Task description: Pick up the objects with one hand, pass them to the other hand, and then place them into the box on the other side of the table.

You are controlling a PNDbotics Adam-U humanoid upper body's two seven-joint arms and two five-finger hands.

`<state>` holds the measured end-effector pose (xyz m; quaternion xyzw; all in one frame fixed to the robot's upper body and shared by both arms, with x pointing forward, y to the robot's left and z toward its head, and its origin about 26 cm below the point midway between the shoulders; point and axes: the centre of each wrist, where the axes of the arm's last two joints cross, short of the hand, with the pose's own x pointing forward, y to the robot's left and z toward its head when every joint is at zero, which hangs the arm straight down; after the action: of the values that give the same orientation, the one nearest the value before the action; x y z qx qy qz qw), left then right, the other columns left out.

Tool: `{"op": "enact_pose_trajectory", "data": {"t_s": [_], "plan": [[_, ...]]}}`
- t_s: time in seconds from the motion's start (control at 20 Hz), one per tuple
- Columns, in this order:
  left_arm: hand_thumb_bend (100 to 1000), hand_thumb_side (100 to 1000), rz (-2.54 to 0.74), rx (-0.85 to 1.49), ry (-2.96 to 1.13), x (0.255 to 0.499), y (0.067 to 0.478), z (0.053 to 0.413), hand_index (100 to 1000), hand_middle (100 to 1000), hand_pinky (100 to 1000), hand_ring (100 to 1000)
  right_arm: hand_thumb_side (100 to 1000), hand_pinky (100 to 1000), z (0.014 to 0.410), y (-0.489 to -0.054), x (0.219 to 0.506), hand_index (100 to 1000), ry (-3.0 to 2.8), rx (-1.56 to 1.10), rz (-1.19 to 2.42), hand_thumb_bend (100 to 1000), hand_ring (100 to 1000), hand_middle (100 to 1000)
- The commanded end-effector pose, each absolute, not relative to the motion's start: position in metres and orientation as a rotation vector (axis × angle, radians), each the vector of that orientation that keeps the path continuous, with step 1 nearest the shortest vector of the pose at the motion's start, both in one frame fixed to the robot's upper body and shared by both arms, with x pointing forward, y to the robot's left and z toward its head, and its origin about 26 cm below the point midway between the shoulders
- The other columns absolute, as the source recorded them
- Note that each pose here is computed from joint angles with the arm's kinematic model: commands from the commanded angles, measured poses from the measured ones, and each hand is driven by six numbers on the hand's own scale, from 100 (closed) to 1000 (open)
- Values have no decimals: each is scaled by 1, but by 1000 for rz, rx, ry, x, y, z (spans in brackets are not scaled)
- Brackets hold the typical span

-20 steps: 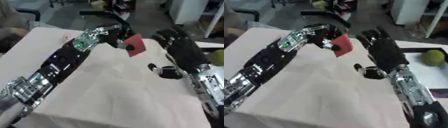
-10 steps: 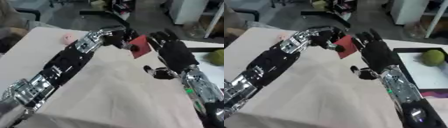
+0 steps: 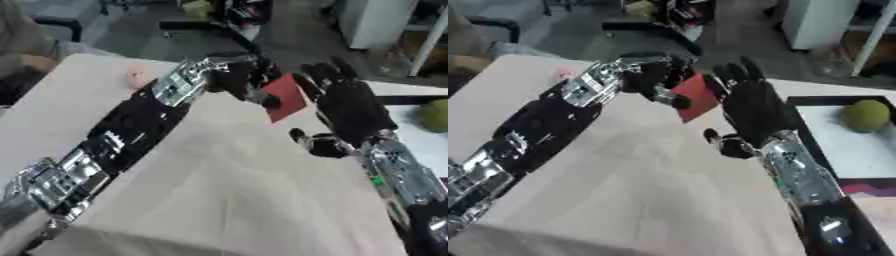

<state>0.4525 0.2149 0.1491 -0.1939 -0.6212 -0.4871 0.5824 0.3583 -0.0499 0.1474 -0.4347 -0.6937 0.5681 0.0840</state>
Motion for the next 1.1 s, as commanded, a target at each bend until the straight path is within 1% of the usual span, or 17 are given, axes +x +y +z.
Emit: {"op": "enact_pose_trajectory", "data": {"t_s": [0.05,0.65,0.8,1.1], "plan": [[558,207,-1169,-444,-1472,454,211,159,494,430,663,463,390,976,155,-43,357,920,-2123,-1316,1649,498,875,856],[546,196,-1195,-394,-1435,458,223,149,495,430,662,462,389,904,158,-38,355,919,-2210,-1312,1550,497,842,813],[544,196,-1209,-385,-1433,459,223,149,496,431,662,462,387,902,159,-35,353,919,-2234,-1292,1547,498,838,813],[541,194,-1247,-386,-1429,460,219,148,496,431,662,462,385,930,161,-29,350,919,-2262,-1221,1611,492,843,823]]}}
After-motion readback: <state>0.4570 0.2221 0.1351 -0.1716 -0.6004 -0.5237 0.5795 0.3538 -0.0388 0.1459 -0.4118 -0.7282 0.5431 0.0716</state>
